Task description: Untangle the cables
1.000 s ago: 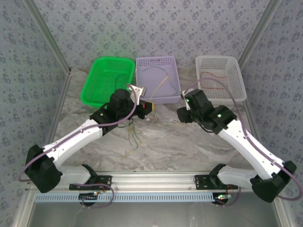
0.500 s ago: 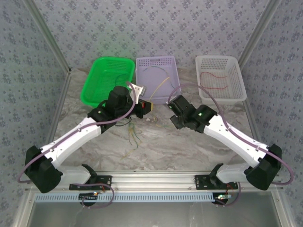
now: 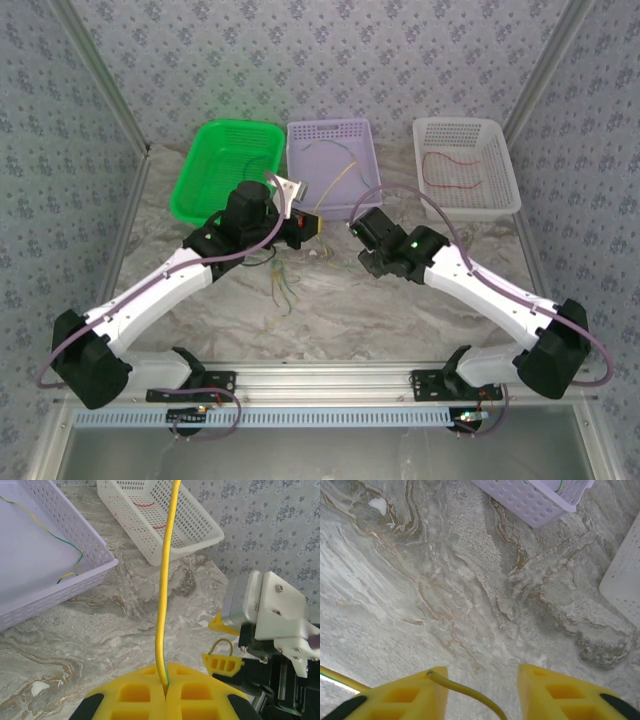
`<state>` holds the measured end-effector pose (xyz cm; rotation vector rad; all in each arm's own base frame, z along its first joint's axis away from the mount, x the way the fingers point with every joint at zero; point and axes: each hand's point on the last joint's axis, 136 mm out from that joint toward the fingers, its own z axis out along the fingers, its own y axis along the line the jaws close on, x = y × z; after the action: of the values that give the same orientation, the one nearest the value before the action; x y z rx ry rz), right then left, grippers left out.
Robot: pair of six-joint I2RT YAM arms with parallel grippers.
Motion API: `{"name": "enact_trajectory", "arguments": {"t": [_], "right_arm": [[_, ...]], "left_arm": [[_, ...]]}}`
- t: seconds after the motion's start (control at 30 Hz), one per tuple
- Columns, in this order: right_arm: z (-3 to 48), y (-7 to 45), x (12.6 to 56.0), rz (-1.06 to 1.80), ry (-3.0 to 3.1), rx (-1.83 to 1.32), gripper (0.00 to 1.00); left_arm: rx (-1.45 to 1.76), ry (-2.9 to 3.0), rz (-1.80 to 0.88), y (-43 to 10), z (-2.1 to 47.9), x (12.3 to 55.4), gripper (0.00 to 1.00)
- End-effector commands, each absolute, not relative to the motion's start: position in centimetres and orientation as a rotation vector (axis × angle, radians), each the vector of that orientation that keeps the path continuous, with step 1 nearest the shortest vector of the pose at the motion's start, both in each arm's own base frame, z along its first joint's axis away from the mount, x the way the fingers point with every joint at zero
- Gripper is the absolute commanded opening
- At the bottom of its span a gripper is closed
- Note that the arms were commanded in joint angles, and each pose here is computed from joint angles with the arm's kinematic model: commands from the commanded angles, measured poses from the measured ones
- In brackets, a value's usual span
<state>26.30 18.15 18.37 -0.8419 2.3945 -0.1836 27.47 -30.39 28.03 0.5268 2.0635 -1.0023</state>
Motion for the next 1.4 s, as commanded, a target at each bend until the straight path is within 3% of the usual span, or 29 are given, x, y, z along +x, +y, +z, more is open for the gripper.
{"name": "enact_trajectory", "arguments": {"t": [0.0, 0.13, 0.17, 0.53, 0.67, 0.83, 1.17, 1.37], "right_arm": [[18.2, 18.5, 26.7, -0.170, 2.389, -0.820, 0.30], [18.7, 17.6, 27.3, -0.165, 2.401, -0.715, 0.01], [19.1, 16.9, 27.6, -0.157, 2.404, -0.650, 0.00], [24.5, 11.5, 28.8, 0.465, 2.196, 0.413, 0.00], [22.6, 9.3, 28.2, 0.697, 2.055, 0.877, 0.00], [18.5, 10.2, 27.7, 1.034, 1.865, 1.328, 0.00], [16.4, 10.8, 25.3, 1.135, 1.765, 1.593, 0.00], [16.1, 11.3, 24.4, 1.164, 1.779, 1.565, 0.00]], "left_arm": [[0.550, 1.988, -1.031, -30.3, 31.0, 27.2, 0.00], [0.515, 1.987, -1.012, -29.7, 31.1, 27.4, 0.00], [0.490, 1.984, -1.010, -29.3, 31.3, 27.6, 0.00], [-0.187, 1.698, -1.183, -23.0, 33.6, 30.3, 0.00], [-0.381, 1.524, -1.243, -20.4, 34.3, 30.4, 0.00], [-0.492, 1.405, -1.311, -19.7, 35.1, 30.4, 0.00], [-0.590, 1.305, -1.326, -18.7, 36.6, 31.2, 0.00], [-0.543, 1.405, -1.331, -21.1, 36.9, 33.2, 0.00]]}}
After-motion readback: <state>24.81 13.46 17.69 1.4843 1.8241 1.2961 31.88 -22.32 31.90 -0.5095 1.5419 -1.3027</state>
